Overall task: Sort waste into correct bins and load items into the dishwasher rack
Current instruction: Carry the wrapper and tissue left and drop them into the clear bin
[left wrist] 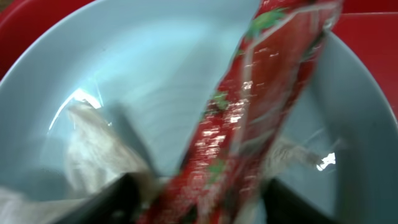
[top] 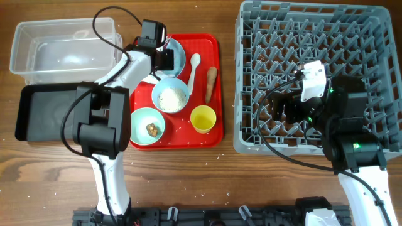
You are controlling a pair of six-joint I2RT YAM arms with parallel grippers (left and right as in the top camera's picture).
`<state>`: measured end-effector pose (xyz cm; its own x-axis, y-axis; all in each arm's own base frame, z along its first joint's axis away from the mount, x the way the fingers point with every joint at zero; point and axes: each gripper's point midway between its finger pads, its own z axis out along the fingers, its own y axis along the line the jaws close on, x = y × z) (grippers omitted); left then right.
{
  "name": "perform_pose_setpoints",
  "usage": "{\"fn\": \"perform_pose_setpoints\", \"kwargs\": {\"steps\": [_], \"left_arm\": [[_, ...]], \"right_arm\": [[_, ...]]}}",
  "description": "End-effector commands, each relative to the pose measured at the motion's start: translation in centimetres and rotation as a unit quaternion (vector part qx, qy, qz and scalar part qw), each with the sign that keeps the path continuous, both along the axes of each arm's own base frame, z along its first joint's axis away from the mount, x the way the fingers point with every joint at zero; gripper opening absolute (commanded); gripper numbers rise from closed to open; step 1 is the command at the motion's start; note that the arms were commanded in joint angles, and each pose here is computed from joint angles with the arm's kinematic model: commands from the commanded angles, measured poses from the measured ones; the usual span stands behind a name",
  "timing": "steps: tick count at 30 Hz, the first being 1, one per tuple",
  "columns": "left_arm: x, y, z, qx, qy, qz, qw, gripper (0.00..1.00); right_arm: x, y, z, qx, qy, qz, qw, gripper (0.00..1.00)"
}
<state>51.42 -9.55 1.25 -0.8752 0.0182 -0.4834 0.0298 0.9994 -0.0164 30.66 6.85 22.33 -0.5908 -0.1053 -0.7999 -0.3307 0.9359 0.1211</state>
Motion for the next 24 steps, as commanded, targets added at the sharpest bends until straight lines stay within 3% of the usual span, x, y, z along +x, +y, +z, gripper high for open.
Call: {"fn": "perform_pose_setpoints", "kwargs": {"steps": [1, 2, 3, 7, 12, 17, 20, 24], "left_arm": [[-0.2, -0.4, -1.4, -0.001, 0.015, -0.006, 1.0, 0.23], [-0.2, -0.4, -1.4, -0.001, 0.014, -0.006, 1.0, 0.09], [-0.2, -0.4, -1.4, -0.001, 0.014, -0.006, 1.0, 0.04], [0.6, -0.6, 2.6, -0.014, -0.024, 0.002, 1.0, 0.04], [1.4, -0.6, 12.5, -0.035, -0.12, 0.005, 0.992, 0.04], [0.0, 2.7, 23.2, -0.041, -0.219, 0.036, 0.974, 0.04], [-0.8, 7.0, 26.2, -0.02, -0.248, 0.084, 0.965, 0.04], [-1.3, 13.5, 25.0, 0.017, -0.226, 0.153, 0.962, 0.04]], "right_arm": [[0.2, 0.3, 0.7, 0.009, -0.005, 0.006, 1.0, 1.0], [0.2, 0.3, 0.7, 0.009, -0.005, 0.006, 1.0, 1.0], [0.2, 0.3, 0.7, 0.009, -0.005, 0.006, 1.0, 1.0], [0.2, 0.3, 0.7, 0.009, -0.005, 0.006, 1.0, 1.0], [0.2, 0.3, 0.7, 0.009, -0.005, 0.006, 1.0, 1.0], [0.2, 0.3, 0.7, 0.009, -0.005, 0.006, 1.0, 0.99], [0.2, 0.3, 0.7, 0.009, -0.005, 0.006, 1.0, 1.0], [0.2, 0.3, 0.7, 0.009, -0.005, 0.006, 1.0, 1.0]]}}
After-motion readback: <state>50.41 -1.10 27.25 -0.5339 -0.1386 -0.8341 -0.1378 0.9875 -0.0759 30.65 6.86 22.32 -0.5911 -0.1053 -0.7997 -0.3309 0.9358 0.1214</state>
